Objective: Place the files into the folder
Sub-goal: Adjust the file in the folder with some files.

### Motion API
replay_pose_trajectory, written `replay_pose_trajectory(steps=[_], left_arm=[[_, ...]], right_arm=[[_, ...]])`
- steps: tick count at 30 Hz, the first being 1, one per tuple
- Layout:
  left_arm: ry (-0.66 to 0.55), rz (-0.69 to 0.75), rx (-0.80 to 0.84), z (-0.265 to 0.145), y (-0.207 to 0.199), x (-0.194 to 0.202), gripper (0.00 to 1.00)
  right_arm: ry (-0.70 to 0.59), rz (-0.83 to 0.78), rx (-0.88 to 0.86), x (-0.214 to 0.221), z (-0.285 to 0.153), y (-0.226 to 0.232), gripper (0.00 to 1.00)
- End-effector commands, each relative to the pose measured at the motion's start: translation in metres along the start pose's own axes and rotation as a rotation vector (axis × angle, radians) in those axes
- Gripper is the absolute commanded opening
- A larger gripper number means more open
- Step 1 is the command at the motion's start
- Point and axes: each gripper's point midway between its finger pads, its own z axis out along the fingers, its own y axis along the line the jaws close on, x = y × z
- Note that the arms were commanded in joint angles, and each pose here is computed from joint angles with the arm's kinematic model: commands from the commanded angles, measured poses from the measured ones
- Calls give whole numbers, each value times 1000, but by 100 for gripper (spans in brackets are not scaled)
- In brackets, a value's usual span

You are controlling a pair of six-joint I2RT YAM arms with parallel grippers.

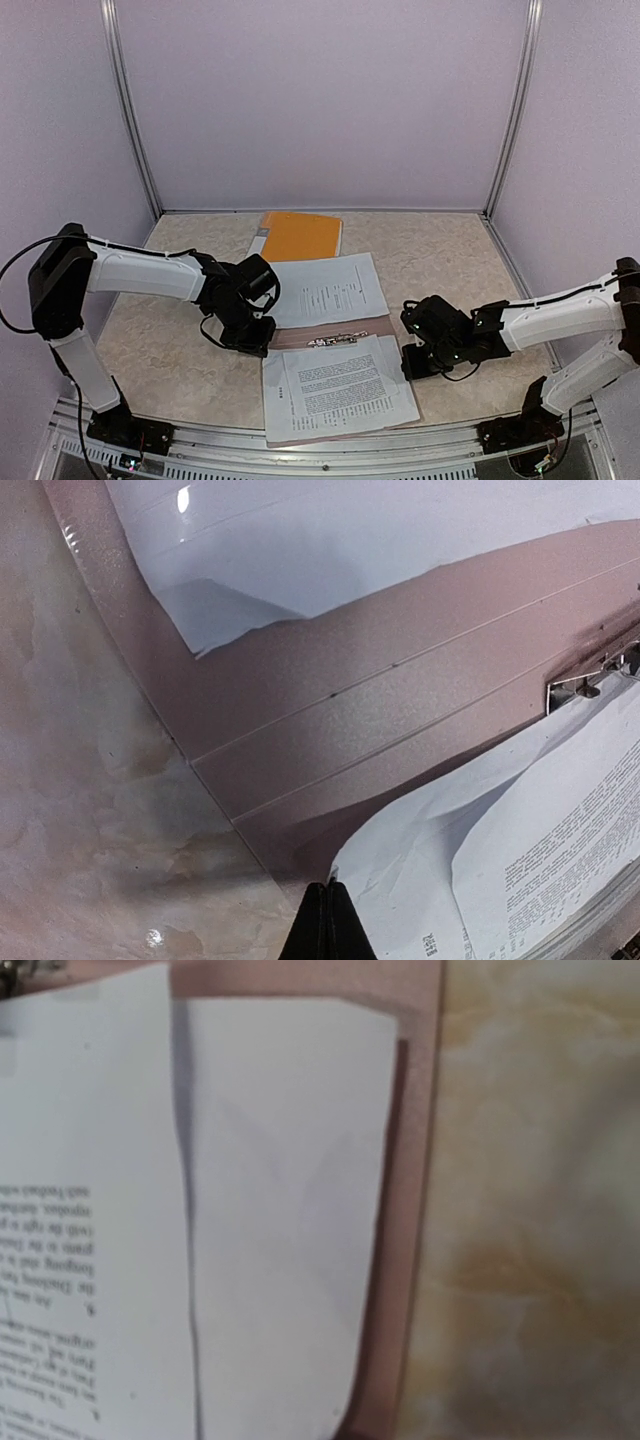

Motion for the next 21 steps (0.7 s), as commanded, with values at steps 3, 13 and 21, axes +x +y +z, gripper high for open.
replay_pose_trajectory(steps=[3,13,21], left_arm=[[-16,11,22,-1,-6,-11,0],[-9,12,24,-1,-6,-10,0],[-5,11,34,-2,-8,-9,0]], right_arm=[[-10,2,1,-8,-1,2,0],[-7,0,-4,-9,1,3,0],[-4,-5,-1,-9,2,3,0]])
